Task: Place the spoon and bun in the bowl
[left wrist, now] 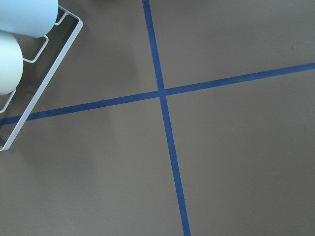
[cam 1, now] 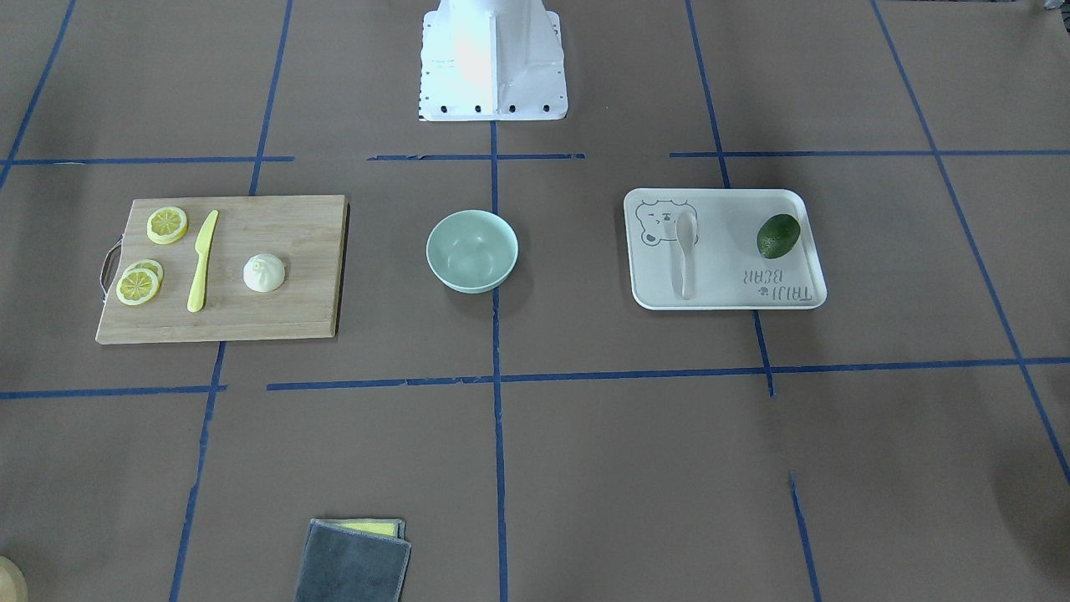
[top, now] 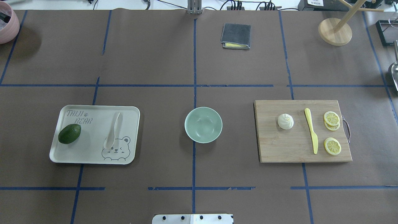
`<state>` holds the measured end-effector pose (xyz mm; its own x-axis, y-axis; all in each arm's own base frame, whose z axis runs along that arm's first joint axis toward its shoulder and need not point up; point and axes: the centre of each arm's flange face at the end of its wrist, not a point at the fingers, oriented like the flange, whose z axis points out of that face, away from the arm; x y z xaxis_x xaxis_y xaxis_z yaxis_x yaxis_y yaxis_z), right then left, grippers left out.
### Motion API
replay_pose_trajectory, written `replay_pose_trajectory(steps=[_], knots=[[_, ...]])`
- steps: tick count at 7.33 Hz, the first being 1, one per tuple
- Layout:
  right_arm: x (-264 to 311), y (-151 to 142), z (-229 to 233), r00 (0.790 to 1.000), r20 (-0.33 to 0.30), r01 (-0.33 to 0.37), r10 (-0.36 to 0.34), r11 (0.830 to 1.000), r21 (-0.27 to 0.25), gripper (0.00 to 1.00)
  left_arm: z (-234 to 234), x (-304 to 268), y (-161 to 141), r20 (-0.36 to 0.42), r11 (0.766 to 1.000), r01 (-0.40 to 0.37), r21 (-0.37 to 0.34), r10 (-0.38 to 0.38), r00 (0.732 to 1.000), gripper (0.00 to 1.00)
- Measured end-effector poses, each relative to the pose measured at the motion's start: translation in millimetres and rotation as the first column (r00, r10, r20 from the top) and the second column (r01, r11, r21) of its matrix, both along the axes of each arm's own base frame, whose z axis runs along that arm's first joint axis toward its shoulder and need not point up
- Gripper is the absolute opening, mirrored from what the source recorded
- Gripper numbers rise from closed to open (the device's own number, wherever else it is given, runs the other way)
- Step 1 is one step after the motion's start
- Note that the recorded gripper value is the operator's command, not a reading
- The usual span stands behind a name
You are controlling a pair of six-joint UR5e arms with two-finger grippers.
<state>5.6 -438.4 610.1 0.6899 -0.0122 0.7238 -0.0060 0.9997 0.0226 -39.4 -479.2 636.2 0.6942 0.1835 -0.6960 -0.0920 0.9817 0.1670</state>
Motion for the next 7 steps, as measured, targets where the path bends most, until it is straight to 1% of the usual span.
replay_pose_trajectory(steps=[2,5,6,7], knots=[[4,-4,-9,1.0,-0.004,-0.01,0.01,1.0,0.019,1.0,-8,1,-2,-0.012,1.0,0.004,0.007,-0.003,1.0,1.0],[5,-4,-1,1.0,-0.011,-0.013,0.013,1.0,0.011,1.0,-26,4,-13,-0.032,1.0,0.018,0.014,-0.017,0.999,1.0],[5,-4,3,1.0,-0.01,-0.015,0.015,1.0,0.018,1.0,-31,6,-10,-0.059,1.0,0.02,0.016,-0.019,0.998,1.0],[5,-3,4,1.0,-0.007,-0.018,0.018,0.999,0.045,1.0,-35,9,-7,-0.102,0.999,0.015,0.03,-0.012,0.995,1.0]])
